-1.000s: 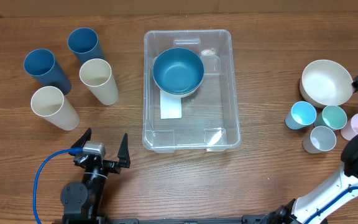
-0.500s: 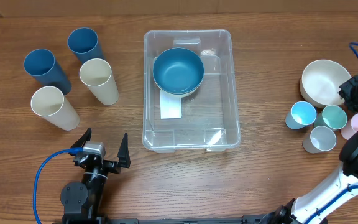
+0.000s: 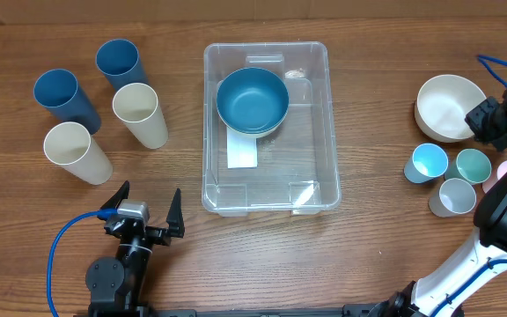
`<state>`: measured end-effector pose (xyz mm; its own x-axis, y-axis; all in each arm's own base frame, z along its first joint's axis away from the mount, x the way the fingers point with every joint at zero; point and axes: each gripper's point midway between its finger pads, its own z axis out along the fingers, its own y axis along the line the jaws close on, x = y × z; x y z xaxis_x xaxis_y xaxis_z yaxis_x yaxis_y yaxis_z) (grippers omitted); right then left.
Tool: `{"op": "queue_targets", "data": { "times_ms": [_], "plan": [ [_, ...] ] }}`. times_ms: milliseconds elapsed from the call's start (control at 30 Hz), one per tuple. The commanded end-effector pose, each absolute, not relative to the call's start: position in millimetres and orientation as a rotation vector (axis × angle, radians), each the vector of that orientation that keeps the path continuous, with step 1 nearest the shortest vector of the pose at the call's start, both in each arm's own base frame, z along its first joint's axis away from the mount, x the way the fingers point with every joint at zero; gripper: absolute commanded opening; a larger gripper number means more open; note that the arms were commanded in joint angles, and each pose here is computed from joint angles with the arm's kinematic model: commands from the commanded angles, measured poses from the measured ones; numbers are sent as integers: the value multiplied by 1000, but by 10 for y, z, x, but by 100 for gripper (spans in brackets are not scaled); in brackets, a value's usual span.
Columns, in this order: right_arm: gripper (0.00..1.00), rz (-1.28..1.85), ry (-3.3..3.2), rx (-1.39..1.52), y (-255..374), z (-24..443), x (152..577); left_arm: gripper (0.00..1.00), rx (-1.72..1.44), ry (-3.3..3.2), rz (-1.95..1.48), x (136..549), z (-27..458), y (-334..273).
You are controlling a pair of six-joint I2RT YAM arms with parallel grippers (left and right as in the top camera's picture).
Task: Pack container
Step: 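Move the right gripper to the large cream bowl and grasp it, then carry the cream bowl and stack it onto the blue bowl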
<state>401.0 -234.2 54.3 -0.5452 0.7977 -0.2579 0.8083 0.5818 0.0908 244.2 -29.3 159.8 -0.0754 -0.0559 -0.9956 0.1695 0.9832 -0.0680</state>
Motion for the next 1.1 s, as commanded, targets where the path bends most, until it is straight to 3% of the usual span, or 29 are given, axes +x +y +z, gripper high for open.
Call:
{"op": "queue_targets", "data": {
  "times_ms": [0, 167, 433, 633, 833, 933, 1067],
  "plan": [
    [4, -56, 2534, 1326, -2364, 529, 4019, 100, 71, 1630, -185, 2441, 1604, -271],
    [4, -48, 2526, 1275, -2334, 780, 4162, 100, 71, 1630, -185, 2441, 1604, -271],
    [4, -28, 2564, 1038, -1699, 1133, 4598, 100, 71, 1630, -185, 2441, 1604, -271],
    [4, 7, 2412, 857, -1314, 2312, 4857, 100, 71, 1630, -185, 2441, 1604, -271],
    [4, 129, 2279, 561, -297, 3496, 4702, 100, 71, 1630, -185, 2441, 1604, -271],
    [4, 207, 2301, 399, 368, 3637, 4556, 100, 71, 1630, -185, 2441, 1604, -271],
    [4, 253, 2447, 236, 1069, 3362, 4302, 100, 71, 1630, -185, 2441, 1604, -271]
  ]
}}
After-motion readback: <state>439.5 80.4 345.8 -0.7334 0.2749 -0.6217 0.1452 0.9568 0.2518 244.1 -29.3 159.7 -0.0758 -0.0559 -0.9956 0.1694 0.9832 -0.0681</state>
